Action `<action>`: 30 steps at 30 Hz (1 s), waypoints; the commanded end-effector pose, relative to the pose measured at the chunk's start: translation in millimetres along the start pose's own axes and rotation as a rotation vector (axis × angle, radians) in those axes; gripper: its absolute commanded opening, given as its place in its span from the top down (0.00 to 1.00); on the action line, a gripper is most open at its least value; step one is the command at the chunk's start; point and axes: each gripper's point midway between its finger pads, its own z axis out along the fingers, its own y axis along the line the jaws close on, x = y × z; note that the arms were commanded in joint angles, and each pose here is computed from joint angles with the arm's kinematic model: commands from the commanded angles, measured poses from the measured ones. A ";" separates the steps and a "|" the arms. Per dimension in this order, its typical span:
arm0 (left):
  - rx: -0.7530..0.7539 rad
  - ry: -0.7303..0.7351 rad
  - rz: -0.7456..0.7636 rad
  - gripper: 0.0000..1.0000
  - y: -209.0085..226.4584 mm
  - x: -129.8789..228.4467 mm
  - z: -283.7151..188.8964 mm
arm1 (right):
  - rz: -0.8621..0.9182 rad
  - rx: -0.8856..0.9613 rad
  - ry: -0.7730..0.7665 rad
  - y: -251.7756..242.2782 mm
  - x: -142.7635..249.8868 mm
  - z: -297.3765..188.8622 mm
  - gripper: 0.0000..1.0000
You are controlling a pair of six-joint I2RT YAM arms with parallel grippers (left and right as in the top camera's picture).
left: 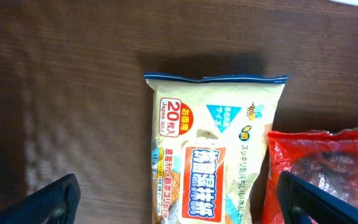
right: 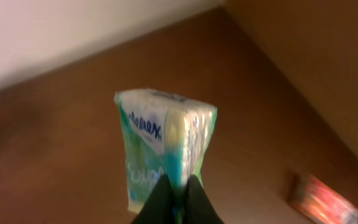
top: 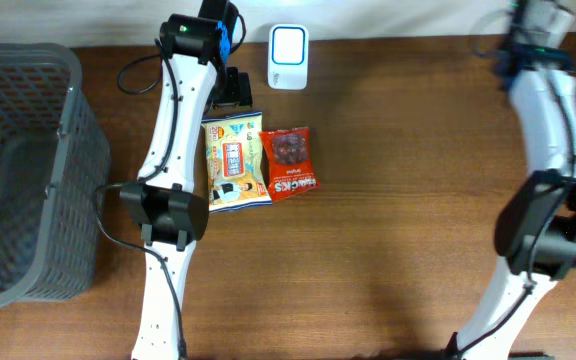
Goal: Scan the item barcode
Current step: 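Move the green pack to the right table edge and release it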
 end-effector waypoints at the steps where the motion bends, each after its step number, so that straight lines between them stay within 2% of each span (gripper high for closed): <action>1: 0.009 -0.017 -0.011 0.01 0.4 -2.6 -6.5 | 0.116 0.022 0.136 -72.0 21.9 27.7 0.96; 4: 0.009 -0.017 -0.011 0.01 0.4 -2.6 -6.5 | 0.239 -0.108 0.256 -113.3 52.5 55.3 0.96; 7: 0.009 -0.017 -0.011 0.01 0.4 -2.6 -6.5 | 0.300 -0.057 0.347 -153.6 94.7 83.6 0.89; 8: 0.009 -0.017 -0.011 0.01 0.4 -2.6 -6.5 | 0.307 -0.069 0.365 -153.3 103.2 88.8 0.82; 9: 0.009 -0.017 -0.011 0.01 0.4 -2.6 -6.5 | 0.308 -0.075 0.379 -151.6 109.2 93.4 0.72; 10: 0.009 -0.017 -0.011 0.01 0.4 -2.6 -6.5 | 0.305 -0.088 0.394 -147.6 114.7 97.7 0.46; 11: 0.009 -0.017 -0.011 0.01 0.4 -2.6 -6.5 | 0.305 -0.088 0.395 -147.2 115.4 99.0 0.26; 13: 0.009 -0.017 -0.011 0.01 0.4 -2.6 -6.5 | 0.311 -0.132 0.395 -139.7 112.6 95.7 0.21; 15: 0.009 -0.017 -0.011 0.01 0.4 -2.6 -6.5 | 0.323 -0.242 0.368 -121.2 95.4 78.4 0.21; 17: 0.009 -0.017 -0.011 0.01 0.4 -2.6 -6.5 | 0.272 -0.521 0.301 -57.8 57.5 22.8 0.22; 18: 0.009 -0.017 -0.011 0.01 0.4 -2.6 -6.5 | 0.220 -0.677 0.311 -15.7 53.0 -11.5 0.22; 20: 0.009 -0.017 -0.011 0.01 0.4 -2.6 -6.5 | 0.060 -0.992 0.390 63.7 73.3 -77.1 0.22; 21: 0.009 -0.017 -0.011 0.01 0.4 -2.6 -6.5 | -0.077 -1.073 0.463 112.4 103.5 -110.6 0.22; 22: 0.009 -0.017 -0.011 0.01 0.4 -2.6 -6.5 | -0.146 -1.105 0.499 141.5 123.2 -128.8 0.21; 24: 0.009 -0.017 -0.011 0.01 0.4 -2.6 -6.5 | -0.314 -1.109 0.532 191.8 168.3 -161.0 0.02; 28: 0.009 -0.017 -0.011 0.01 0.4 -2.6 -6.5 | -0.578 -1.185 0.512 265.6 249.4 -228.2 0.01; 30: 0.009 -0.017 -0.011 0.01 0.4 -2.6 -6.5 | -0.573 -1.196 0.512 288.9 270.8 -231.4 0.01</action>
